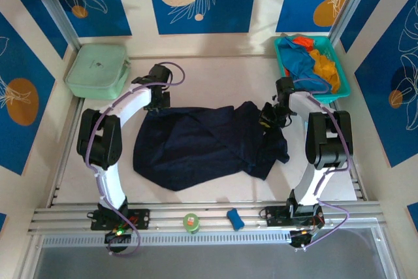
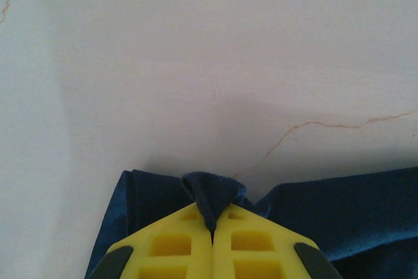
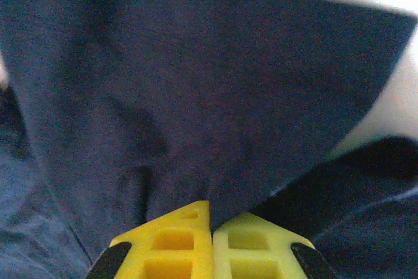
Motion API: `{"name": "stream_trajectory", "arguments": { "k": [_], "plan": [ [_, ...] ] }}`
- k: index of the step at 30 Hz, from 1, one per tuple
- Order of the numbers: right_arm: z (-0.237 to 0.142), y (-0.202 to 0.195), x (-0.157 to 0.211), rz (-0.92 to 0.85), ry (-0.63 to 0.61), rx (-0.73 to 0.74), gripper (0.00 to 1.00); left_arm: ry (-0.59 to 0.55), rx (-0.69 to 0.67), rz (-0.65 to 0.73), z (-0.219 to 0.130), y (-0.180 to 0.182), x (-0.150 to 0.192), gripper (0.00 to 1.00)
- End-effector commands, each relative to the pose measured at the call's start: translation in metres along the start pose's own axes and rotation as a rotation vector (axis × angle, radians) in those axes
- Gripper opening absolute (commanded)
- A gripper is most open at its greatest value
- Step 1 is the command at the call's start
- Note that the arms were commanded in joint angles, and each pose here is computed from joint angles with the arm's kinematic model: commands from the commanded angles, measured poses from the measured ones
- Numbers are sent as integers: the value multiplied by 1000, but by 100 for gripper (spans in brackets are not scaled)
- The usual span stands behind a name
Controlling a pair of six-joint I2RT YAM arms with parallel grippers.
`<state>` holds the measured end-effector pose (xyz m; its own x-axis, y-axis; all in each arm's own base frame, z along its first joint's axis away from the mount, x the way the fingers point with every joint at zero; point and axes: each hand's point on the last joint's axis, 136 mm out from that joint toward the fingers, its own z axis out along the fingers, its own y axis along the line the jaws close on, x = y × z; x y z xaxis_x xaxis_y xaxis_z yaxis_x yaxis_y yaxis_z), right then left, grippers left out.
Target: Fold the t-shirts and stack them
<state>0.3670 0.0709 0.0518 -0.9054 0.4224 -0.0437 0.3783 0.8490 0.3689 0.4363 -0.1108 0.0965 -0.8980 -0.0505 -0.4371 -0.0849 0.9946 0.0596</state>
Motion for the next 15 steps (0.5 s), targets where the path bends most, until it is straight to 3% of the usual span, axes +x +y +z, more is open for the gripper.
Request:
{"name": "stream_trajectory", "arguments": {
  "k": [1,9,15],
  "plan": [
    [-25,23,-27,-77,-76,-33,0,-41,10,-23,-18,5,-8,0],
    [-113,78,-110,-321,-364,-13,0,-123,-75,-65,-31,24,-26,0],
    [-148,114,-171,-520,-577,43,0,-221,-162,-176,-34,53,-37,0]
  ]
}}
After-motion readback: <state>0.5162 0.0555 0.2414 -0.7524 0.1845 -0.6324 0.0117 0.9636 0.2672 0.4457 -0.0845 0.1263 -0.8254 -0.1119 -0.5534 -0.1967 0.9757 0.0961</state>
